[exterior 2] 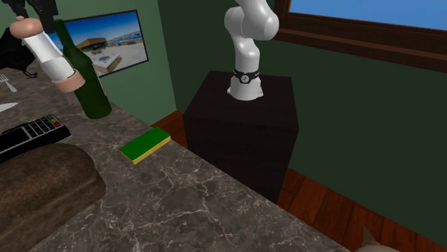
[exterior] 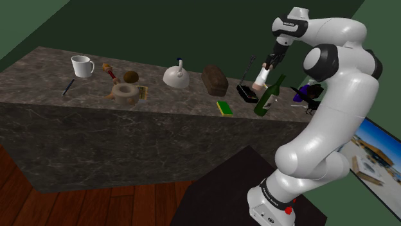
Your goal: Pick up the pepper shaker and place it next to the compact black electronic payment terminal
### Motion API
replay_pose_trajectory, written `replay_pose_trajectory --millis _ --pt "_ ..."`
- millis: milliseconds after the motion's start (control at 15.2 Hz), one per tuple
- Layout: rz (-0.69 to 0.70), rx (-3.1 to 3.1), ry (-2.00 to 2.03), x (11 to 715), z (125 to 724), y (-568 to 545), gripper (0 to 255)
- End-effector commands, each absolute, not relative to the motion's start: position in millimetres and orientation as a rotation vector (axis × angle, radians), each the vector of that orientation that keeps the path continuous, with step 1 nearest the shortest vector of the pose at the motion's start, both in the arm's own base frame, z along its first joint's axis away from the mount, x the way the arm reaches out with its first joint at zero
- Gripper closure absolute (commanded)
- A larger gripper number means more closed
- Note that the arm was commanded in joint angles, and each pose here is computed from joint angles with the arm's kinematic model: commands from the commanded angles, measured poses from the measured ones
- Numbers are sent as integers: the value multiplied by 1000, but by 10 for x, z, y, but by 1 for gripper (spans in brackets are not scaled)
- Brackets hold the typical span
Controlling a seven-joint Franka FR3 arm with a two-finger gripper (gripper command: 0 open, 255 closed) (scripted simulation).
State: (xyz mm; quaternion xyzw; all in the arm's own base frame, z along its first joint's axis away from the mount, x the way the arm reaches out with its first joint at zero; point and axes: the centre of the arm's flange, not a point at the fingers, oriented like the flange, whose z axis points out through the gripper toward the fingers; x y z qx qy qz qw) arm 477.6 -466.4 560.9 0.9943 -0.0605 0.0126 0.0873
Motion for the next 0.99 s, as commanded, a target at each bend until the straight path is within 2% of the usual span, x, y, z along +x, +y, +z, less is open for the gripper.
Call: replay_pose_trajectory --millis 0,924 --pt "39 2960 -180 4783 5510 -4667 255" --pt "39 2960 -180 4783 4771 -4667 255"
